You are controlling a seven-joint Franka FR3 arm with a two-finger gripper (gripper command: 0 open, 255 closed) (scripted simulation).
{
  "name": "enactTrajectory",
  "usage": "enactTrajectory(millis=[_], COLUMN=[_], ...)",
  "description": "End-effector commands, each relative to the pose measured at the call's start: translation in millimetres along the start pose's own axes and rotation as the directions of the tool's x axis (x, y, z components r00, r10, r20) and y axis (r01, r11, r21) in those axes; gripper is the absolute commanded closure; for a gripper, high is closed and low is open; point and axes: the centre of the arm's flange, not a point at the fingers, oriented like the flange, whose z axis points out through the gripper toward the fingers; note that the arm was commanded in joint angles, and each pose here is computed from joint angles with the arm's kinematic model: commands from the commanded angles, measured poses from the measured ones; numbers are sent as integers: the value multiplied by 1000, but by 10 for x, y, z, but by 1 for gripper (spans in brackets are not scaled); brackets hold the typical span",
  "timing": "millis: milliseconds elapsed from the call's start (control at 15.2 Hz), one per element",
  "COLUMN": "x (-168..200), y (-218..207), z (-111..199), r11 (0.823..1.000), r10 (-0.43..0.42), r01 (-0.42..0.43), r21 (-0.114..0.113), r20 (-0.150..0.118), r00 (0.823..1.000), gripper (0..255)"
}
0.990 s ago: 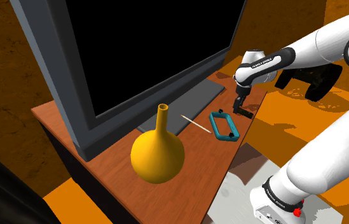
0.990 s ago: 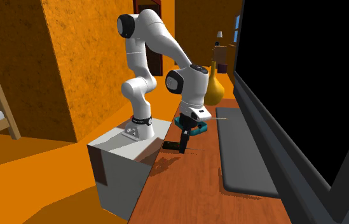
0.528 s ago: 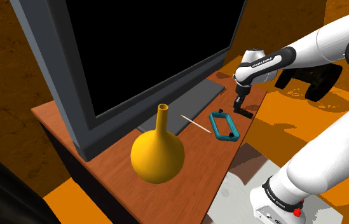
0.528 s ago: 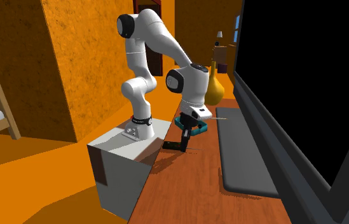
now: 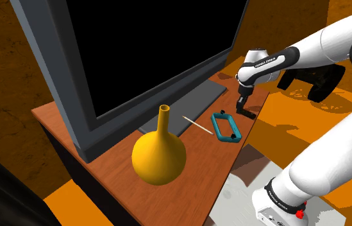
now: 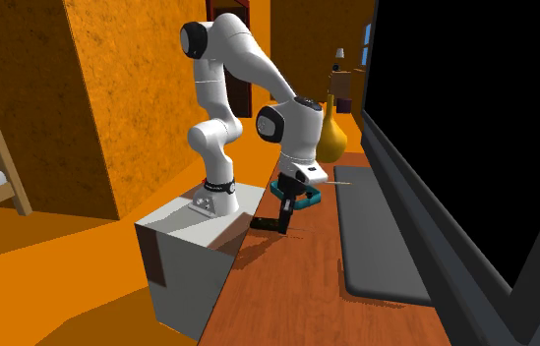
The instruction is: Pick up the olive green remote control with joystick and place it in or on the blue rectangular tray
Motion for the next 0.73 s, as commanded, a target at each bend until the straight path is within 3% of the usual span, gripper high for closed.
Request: enactTrajectory(millis=[0, 660], x=[-17, -91], y=[7, 17], z=[-87, -610], r11=[1000, 1000], r10=[1, 1], r01=[-1, -1], r21=[1, 1], r20=[2, 2], r00=[1000, 1000], gripper=[255, 255])
